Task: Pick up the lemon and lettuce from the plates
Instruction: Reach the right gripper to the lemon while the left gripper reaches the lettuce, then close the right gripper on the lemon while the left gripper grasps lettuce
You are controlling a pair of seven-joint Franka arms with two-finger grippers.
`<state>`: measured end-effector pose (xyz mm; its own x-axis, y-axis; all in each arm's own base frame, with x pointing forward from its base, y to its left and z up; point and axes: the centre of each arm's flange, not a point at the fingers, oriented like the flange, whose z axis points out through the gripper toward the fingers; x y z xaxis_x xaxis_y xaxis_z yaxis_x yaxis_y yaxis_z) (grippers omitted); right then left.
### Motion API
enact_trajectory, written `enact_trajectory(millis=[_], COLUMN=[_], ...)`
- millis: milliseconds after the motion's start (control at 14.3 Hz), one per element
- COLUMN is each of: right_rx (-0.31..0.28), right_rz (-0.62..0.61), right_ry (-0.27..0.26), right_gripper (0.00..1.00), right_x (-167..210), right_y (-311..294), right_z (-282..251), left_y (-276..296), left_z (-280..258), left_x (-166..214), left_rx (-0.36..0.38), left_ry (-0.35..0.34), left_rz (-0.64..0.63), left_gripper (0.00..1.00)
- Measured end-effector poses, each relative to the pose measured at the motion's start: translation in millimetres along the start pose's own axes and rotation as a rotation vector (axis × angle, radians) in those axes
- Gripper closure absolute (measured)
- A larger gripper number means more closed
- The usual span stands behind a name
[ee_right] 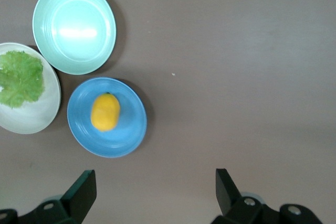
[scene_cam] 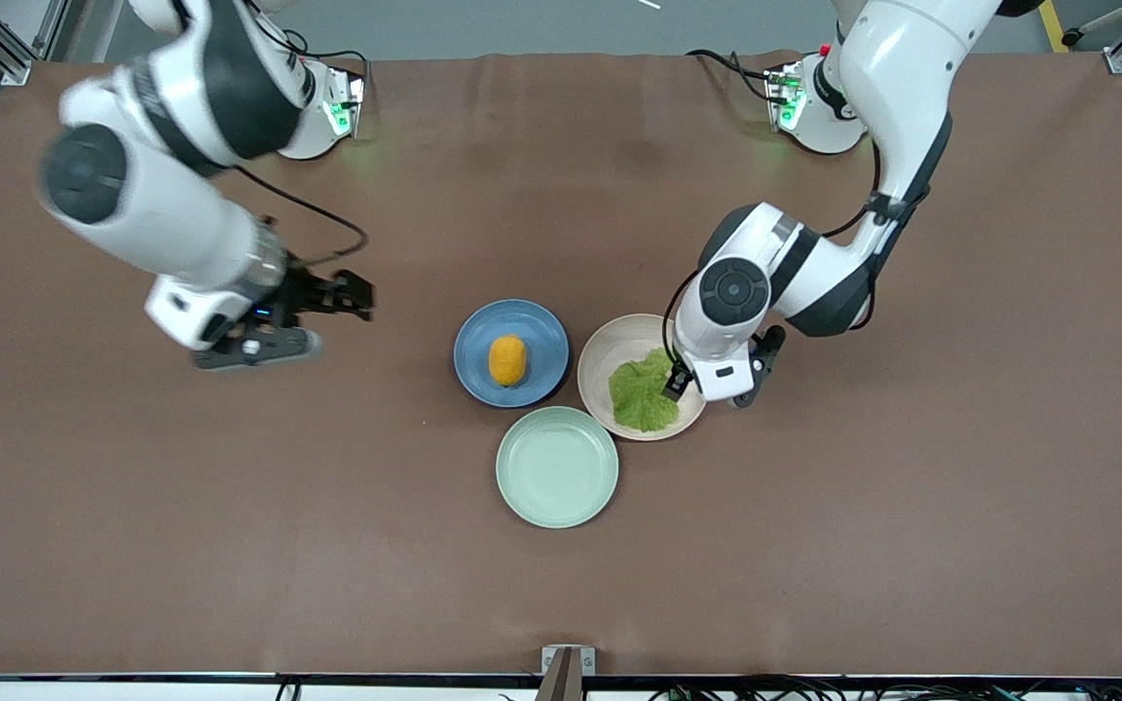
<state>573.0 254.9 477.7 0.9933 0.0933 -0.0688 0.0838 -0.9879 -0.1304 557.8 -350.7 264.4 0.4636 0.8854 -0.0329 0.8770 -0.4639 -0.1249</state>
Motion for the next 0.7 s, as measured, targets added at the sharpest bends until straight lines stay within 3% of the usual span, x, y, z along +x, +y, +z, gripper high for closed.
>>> enact_trajectory(millis=[140, 349, 419, 488, 698], right_rx=[-0.007, -0.023, -0.025, -0.025, -0.024], right_rz=[0.019, 0.043, 0.081, 0.103, 0.132], right_ry=[-0.003, -0.02, -0.016, -0.011, 0.003], right_gripper=[0.0, 0.0, 0.0, 0.0, 0.0], right_x=[-8.9, -16.2, -15.9, -15.5, -13.5], right_y=[-36.9, -71.9, -83.0, -90.9, -102.5], right_z=[53.2, 124.5, 149.1, 168.8, 214.8], left_y=[2.3, 10.5, 11.5, 12.0, 14.3], left_z=[23.6, 45.3, 50.7, 52.7, 51.1], left_x=[-7.5, -16.3, -16.8, -16.5, -13.8], left_rx=[0.013, -0.029, -0.03, -0.03, -0.038], left_ry=[-0.011, -0.037, -0.041, -0.043, -0.044], left_rz=[-0.076, -0.201, -0.221, -0.233, -0.268], left_gripper=[0.18, 0.25, 0.25, 0.31, 0.33])
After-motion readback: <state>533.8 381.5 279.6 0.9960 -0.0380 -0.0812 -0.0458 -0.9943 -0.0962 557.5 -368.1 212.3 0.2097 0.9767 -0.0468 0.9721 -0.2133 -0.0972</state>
